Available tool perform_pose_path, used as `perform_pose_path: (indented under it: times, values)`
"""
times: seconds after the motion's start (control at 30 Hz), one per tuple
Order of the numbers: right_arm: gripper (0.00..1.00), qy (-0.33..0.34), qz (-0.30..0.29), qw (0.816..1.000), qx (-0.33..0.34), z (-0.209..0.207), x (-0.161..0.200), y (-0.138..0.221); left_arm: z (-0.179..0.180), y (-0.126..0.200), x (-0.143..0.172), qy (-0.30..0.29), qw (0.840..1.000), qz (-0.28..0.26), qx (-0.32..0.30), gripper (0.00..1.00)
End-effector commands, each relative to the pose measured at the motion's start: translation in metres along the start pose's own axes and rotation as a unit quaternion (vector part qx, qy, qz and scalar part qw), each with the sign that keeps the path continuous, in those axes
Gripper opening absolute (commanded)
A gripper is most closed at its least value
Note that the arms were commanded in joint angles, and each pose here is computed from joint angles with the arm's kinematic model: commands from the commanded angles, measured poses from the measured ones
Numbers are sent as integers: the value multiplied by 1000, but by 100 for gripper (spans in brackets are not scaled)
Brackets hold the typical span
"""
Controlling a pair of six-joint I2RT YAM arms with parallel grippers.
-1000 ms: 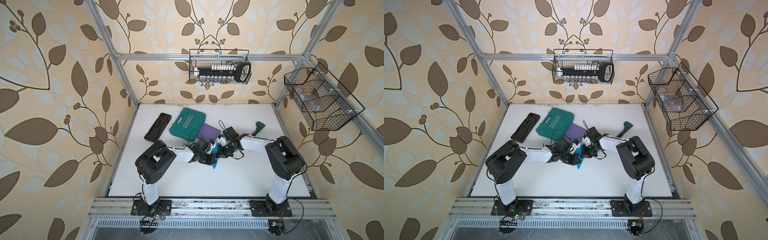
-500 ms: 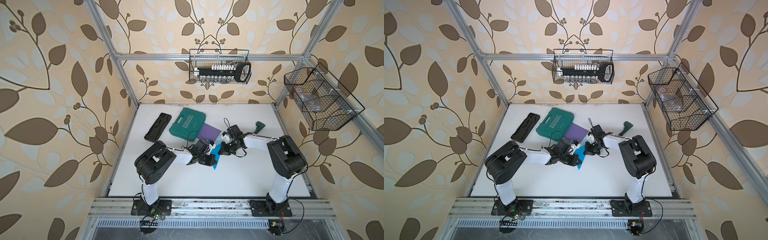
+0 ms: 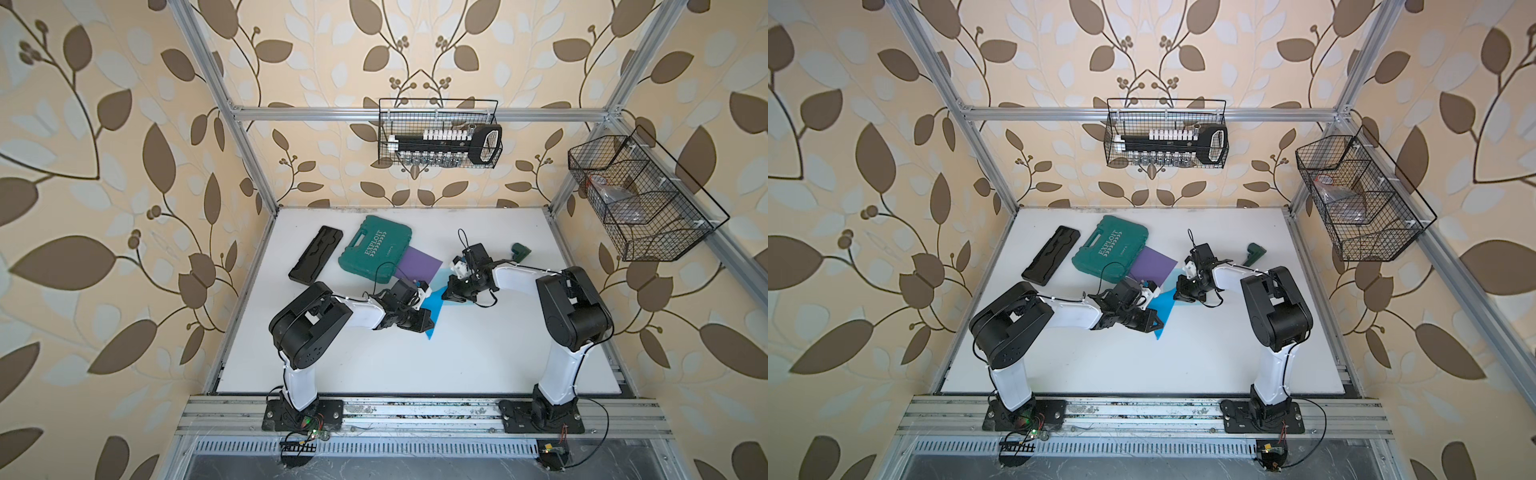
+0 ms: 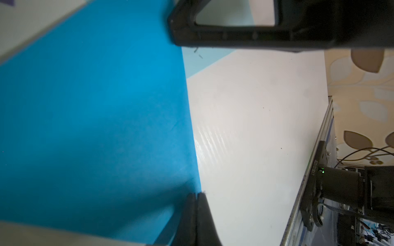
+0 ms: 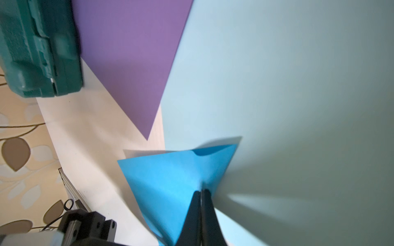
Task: Fold the square paper diagonally
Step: Place the paper at the center of the board.
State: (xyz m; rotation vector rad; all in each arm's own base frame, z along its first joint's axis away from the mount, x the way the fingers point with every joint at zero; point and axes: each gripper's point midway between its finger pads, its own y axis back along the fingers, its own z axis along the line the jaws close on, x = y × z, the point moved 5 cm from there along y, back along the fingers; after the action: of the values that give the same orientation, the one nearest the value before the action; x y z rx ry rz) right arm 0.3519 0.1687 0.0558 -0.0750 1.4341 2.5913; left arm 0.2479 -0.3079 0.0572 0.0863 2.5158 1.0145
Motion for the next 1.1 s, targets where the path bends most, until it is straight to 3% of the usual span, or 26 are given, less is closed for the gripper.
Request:
perform_pose_path:
  times: [0.0,0.5,0.7,0.9,1.07]
  values:
    - [0,-17,-8,998,53,-19,-8,-5,16,0,32,14,997,55,-45,0]
    - [0,-35,-42,996,70,-28,-36,-1,17,0,32,13,997,57,-47,0]
    - [0,14,-90,996,17,4,-41,29,17,-1,31,11,997,57,-47,0]
    - [0,59,-108,992,-2,25,-18,65,15,1,31,11,997,54,-45,0]
    - [0,136,-43,990,11,37,24,60,13,3,30,10,998,52,-42,0]
